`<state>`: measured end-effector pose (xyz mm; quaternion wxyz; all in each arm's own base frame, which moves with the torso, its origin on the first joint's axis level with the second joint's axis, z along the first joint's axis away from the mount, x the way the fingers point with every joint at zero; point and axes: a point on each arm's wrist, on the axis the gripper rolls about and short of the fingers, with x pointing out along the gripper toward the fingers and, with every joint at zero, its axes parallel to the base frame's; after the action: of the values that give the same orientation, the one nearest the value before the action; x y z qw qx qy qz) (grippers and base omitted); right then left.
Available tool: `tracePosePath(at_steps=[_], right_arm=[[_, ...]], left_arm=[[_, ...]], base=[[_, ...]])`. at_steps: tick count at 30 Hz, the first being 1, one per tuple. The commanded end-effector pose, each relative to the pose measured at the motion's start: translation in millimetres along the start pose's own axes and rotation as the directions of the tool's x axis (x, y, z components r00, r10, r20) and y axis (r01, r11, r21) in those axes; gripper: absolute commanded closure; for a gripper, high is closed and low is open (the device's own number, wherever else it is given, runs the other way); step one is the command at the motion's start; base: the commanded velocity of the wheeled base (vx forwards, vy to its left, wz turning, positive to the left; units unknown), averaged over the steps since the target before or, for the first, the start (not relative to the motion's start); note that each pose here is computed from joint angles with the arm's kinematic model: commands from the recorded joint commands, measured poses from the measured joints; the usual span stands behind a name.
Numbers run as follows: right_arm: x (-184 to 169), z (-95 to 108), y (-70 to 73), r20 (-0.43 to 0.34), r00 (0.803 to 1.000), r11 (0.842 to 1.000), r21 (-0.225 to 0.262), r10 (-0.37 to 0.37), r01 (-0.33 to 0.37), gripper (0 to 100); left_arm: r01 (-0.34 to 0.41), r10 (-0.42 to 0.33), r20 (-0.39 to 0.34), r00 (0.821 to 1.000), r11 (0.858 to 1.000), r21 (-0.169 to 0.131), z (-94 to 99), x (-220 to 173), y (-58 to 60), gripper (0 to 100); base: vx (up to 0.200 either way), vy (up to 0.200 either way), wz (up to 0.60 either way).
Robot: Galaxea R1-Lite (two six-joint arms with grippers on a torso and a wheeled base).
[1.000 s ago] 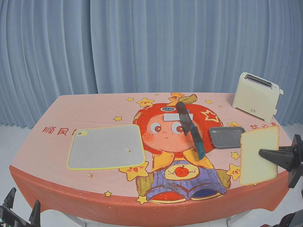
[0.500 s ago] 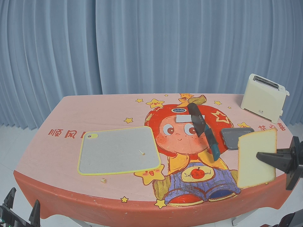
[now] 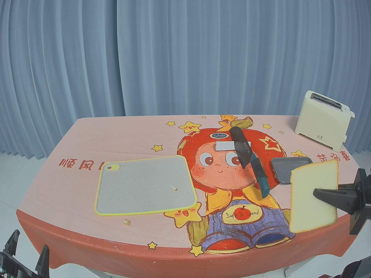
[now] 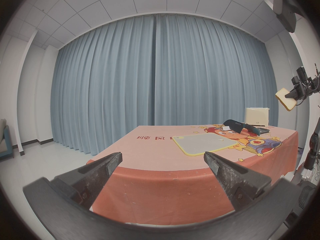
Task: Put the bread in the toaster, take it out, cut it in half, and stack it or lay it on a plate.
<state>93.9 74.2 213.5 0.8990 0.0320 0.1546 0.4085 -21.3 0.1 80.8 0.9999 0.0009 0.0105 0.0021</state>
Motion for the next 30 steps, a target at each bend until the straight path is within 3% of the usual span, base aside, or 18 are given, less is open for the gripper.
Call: tracePosePath(at_steps=[1,3,8,14,20,30], right_arm=[[0.5,-1.3,-0.1,-0.005,1.0,1.0,0.003,-0.002,0.002,100],[0.7,0.1,-0.2,-0.001,1.0,1.0,0.014,-0.003,0.003,100],[1.9,5.8,0.3,0.012,1.0,0.995,0.097,0.002,-0.003,100],[14.0,9.9,-2.3,0.048,0.999,0.996,0.089,0.004,-0.008,100],[21.3,1.6,-6.2,0.021,0.998,0.991,0.121,-0.054,0.051,100],[21.0,5.4,-6.3,0.041,0.996,0.988,0.136,-0.078,0.071,100]], left_arm=[[0.0,0.0,-0.019,1.0,1.0,0.0,-4.9,1.4,0.0,0],[0.0,0.0,-0.019,1.0,1.0,0.0,-4.9,1.4,0.0,0],[0.0,0.0,-0.019,1.0,1.0,0.0,-4.9,1.4,0.0,0],[0.0,0.0,-0.017,1.0,1.0,0.001,-4.4,1.3,0.0,0],[0.0,0.0,-0.017,1.0,1.0,0.001,-4.4,1.3,0.0,0],[0.0,0.0,-0.019,1.0,1.0,0.001,-4.9,1.4,0.0,0]], base=[[0.0,0.0,0.0],[0.0,0.0,0.0],[0.0,0.0,0.0],[0.0,0.0,0.0],[0.0,0.0,0.0],[0.0,0.0,0.0]])
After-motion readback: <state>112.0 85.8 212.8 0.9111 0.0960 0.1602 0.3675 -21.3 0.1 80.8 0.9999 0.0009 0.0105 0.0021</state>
